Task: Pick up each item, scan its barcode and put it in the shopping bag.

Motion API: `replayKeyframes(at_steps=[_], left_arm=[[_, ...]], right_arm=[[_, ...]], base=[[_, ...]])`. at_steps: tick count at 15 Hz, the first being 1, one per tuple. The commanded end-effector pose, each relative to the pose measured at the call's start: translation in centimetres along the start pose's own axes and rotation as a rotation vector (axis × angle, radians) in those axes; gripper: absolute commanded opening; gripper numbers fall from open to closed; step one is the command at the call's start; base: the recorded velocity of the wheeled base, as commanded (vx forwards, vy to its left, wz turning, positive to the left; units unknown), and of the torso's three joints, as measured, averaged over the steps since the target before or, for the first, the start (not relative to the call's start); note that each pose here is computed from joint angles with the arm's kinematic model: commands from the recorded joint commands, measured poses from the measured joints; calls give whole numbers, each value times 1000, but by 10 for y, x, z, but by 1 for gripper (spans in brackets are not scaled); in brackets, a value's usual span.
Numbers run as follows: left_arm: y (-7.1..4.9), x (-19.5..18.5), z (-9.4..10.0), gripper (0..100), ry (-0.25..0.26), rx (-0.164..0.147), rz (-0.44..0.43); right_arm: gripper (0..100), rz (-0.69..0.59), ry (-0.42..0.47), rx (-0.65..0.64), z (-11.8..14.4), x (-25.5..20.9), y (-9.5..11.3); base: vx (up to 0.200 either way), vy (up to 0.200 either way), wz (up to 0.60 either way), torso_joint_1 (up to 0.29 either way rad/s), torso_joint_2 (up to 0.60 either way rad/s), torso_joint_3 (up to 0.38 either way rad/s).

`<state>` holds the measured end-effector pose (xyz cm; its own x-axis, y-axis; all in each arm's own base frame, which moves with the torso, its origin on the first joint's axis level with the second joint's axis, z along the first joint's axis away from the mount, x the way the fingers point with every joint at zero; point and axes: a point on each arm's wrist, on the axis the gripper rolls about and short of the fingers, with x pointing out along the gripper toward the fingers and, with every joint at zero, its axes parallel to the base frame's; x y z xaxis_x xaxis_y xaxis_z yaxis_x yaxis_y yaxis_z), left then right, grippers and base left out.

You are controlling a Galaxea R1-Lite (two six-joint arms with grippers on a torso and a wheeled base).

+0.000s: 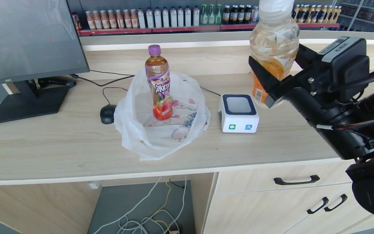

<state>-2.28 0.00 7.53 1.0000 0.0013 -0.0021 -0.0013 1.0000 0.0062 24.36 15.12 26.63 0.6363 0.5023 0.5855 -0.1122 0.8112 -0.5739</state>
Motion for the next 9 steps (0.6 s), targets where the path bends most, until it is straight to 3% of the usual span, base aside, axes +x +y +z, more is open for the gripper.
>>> replayKeyframes(at_steps=[1,9], left_arm=[[0,0,0,100,-1,0,0],[0,0,0,100,-1,0,0]], right_arm=[[0,43,-47,-53,-10,10,13],[0,235,-307,-360,-13,14,17]], base=[[0,0,0,0,0,0],[0,0,0,0,0,0]])
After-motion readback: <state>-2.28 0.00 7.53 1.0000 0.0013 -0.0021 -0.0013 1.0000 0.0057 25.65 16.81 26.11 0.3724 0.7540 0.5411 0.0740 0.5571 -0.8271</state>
